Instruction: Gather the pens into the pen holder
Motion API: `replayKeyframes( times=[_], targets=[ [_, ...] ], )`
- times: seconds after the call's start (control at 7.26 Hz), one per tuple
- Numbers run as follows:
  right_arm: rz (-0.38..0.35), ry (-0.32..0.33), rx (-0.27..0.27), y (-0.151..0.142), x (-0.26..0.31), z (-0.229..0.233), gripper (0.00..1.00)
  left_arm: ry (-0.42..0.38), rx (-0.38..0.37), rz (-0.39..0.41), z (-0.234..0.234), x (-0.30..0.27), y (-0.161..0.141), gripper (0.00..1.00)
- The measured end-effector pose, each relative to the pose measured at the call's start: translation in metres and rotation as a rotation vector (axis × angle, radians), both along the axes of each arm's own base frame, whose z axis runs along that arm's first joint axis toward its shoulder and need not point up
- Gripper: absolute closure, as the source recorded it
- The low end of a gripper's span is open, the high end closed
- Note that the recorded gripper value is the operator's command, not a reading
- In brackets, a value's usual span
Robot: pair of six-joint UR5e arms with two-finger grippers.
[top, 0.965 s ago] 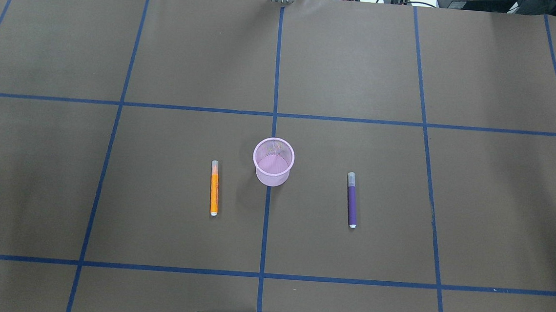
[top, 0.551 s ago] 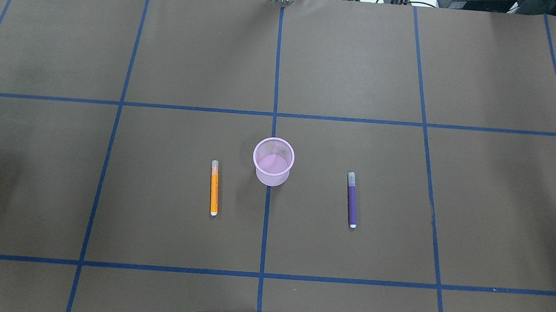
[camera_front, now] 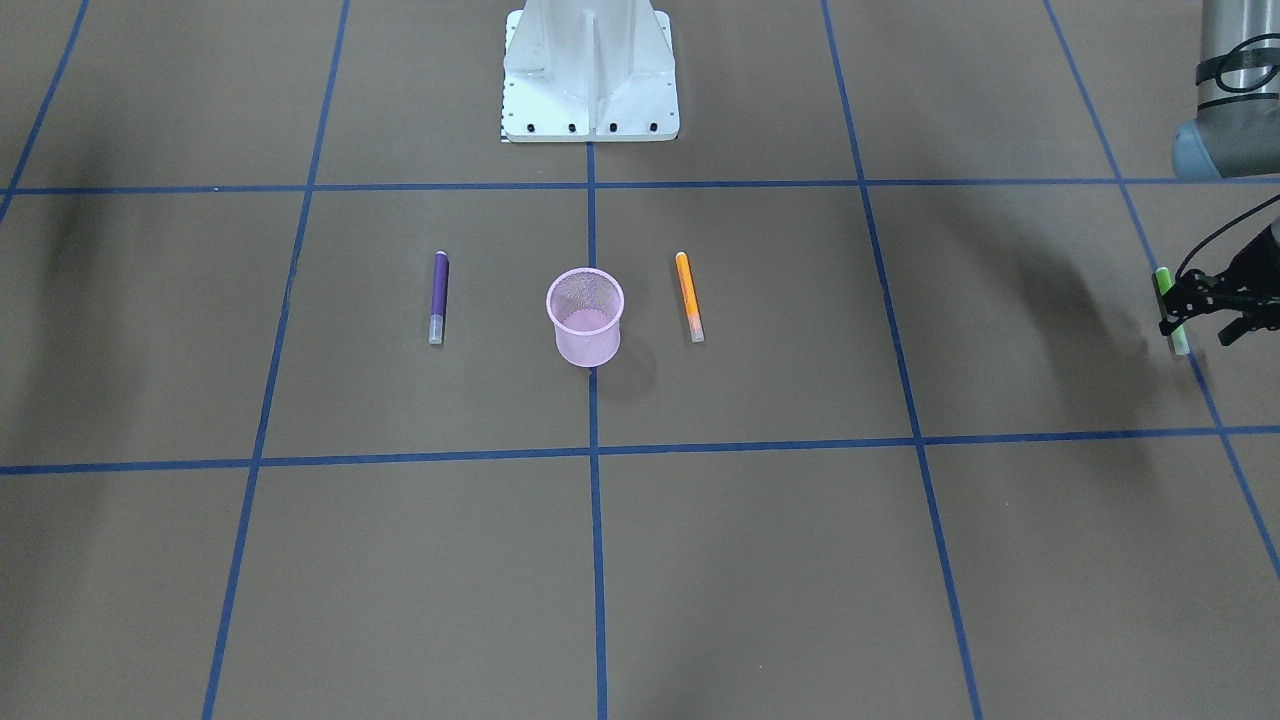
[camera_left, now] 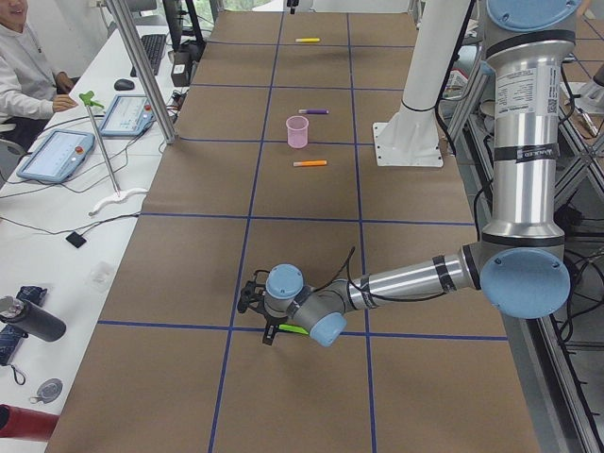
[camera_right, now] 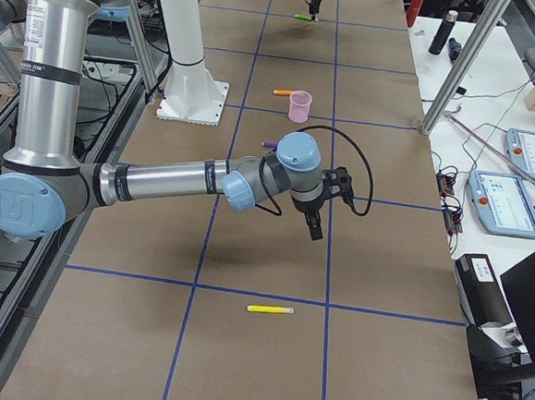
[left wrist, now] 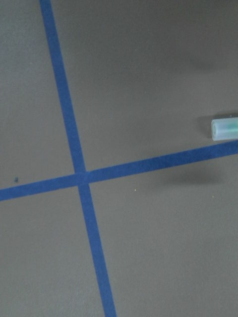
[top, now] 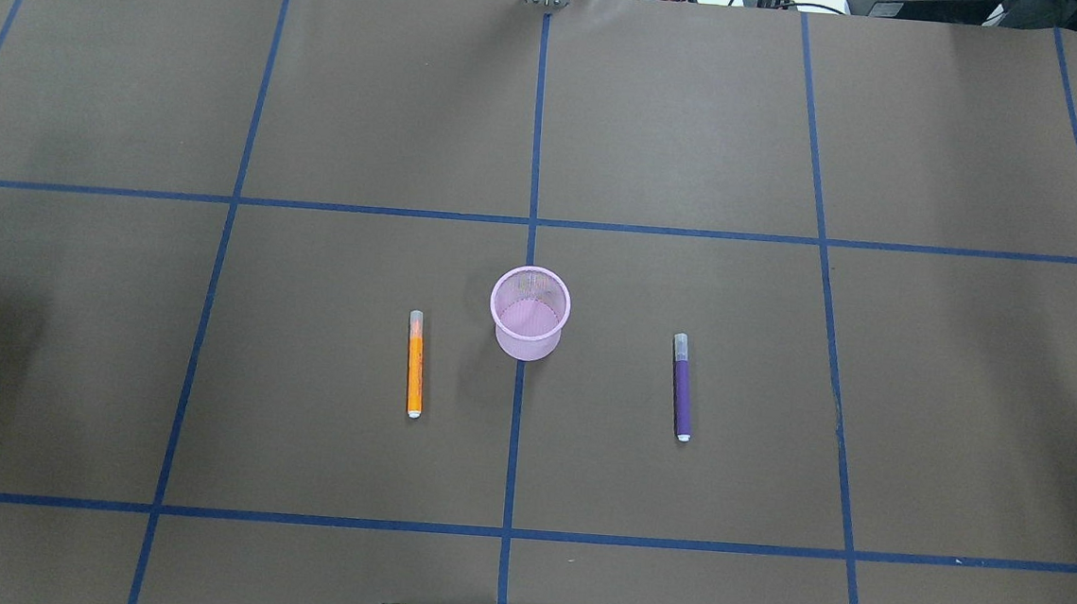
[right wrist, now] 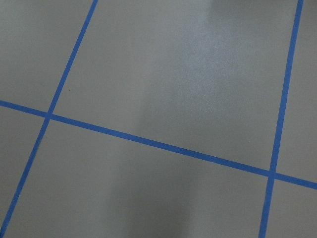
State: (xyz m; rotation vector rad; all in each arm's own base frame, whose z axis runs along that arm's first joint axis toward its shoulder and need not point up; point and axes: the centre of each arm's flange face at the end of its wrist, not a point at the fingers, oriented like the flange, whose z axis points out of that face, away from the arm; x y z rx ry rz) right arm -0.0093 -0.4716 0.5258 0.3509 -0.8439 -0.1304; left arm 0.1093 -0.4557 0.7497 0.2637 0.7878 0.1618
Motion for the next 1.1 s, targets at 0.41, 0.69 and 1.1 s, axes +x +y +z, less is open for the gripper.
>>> replayKeyframes(
  times=[0.41, 0.69, 1.1],
  targets=[
    [0.005, 0.005, 0.003, -0.002, 0.000, -0.001, 0.00, -0.005, 0.005, 0.011, 0.000, 0.006, 0.001, 1.00],
    [0.007, 0.003, 0.000, -0.002, 0.000, -0.002, 0.00, -0.001, 0.010, 0.015, -0.002, 0.006, 0.001, 1.00],
    [0.007, 0.003, -0.002, -0.002, 0.000, -0.001, 0.00, 0.092, 0.149, 0.044, -0.076, 0.018, -0.020, 1.00]
  ],
)
